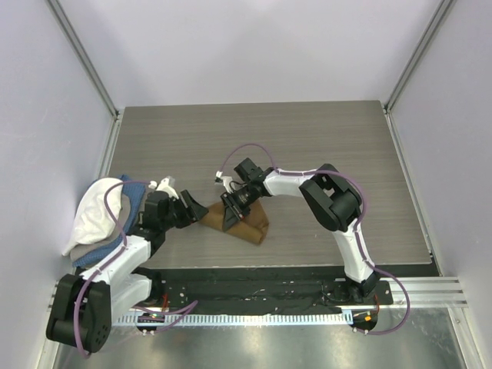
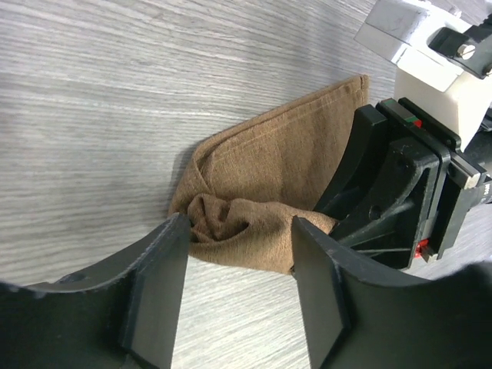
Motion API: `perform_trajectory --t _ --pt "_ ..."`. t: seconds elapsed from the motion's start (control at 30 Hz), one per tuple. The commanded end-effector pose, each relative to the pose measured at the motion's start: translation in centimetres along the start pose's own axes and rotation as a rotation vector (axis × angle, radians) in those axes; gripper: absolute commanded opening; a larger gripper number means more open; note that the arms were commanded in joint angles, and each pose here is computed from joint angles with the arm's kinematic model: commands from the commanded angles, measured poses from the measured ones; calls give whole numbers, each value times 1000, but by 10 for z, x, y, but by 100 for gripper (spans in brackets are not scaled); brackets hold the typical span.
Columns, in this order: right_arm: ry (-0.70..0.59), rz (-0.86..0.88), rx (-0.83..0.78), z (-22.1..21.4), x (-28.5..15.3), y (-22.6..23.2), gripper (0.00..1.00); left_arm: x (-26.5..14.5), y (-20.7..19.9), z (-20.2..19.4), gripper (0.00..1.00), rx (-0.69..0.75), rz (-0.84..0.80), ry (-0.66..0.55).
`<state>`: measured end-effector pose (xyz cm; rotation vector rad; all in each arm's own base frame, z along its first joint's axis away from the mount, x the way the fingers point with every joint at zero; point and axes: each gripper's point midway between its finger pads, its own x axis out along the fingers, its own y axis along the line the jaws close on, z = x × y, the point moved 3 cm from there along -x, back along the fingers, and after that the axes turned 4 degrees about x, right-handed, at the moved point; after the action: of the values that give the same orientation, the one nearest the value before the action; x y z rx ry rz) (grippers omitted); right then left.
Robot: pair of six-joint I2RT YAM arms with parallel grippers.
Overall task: Fold the napkin, place the utensils inside, and roll it up
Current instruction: Roll the napkin with the utensil
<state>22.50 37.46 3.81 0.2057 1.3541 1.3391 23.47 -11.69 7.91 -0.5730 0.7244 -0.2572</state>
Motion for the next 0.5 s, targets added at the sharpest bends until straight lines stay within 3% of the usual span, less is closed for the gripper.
perform_trajectory --t 0.0,0.1,0.23,0.47 --pt "93 -87 99 -30 12 -25 22 8 -10 11 57 34 -70 -49" --pt "96 -91 104 -31 13 -27 22 12 -8 10 52 29 -76 -56" --pt "92 -110 102 -30 10 -28 24 18 -3 7 38 28 -55 -47" --pt "5 -220 39 -5 -9 -18 48 29 7 -2 15 18 3 35"
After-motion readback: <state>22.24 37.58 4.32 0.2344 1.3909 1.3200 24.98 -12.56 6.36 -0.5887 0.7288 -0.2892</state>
